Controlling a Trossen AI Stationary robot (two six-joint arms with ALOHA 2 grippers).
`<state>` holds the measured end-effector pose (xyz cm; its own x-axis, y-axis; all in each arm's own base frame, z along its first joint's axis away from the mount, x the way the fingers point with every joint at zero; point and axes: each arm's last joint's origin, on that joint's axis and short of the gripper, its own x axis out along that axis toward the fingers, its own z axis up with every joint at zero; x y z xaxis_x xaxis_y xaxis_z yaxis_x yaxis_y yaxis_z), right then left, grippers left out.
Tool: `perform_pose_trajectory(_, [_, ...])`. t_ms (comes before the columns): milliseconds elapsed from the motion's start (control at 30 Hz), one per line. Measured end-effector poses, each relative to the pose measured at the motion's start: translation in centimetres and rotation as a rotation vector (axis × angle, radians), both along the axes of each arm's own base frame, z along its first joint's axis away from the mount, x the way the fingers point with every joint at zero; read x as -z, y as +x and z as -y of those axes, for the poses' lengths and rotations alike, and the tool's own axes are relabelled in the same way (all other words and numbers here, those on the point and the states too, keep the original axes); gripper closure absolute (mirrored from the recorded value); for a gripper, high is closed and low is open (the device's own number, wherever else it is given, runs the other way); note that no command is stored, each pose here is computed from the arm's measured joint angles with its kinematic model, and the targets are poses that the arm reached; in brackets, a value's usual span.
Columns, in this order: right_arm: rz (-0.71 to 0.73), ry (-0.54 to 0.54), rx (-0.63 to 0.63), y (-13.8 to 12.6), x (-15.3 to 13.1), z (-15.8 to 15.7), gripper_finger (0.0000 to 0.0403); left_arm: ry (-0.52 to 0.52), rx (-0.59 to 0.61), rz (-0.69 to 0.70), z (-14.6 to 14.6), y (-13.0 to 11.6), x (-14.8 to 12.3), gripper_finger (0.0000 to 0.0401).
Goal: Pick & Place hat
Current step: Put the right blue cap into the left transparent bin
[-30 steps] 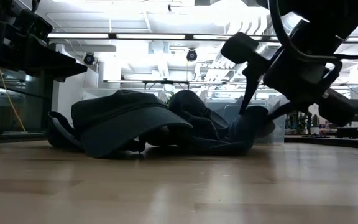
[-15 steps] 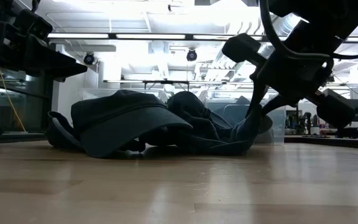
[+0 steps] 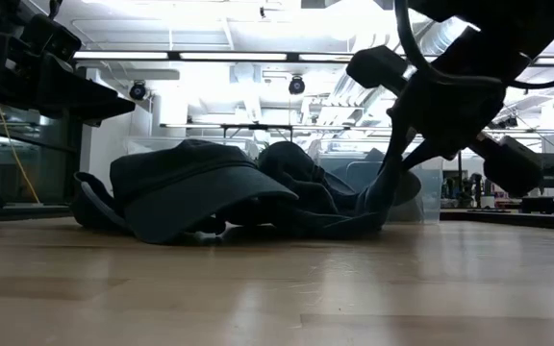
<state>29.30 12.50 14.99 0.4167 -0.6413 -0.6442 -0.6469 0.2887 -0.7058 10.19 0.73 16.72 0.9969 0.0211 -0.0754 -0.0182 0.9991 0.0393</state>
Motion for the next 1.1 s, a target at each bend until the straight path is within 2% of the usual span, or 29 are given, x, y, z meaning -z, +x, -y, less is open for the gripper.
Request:
perform_pose_trajectory(200, [0.060,0.056,0.052,-0.4,-1.4,-0.8,0.0395,0.000,0.000,0.000,0.0,0.0,0.0,0.0181])
perform_pose_trajectory(400, [0.062,0.142,0.193,-1.4,-3.3,-0.8,0.0395,0.000,0.000,0.000,0.0,0.0,0.0,0.0181])
perform_pose_trajectory(700, [0.019,0.237,0.396,-2.8,-4.3,-1.1,0.0395,0.000,0.000,0.000,0.0,0.0,0.0,0.0181])
perform_pose_trajectory(1100, [0.157,0.208,0.439,-1.8,-8.1,-1.4,0.0395,0.000,0.000,0.000,0.0,0.0,0.0,0.0181])
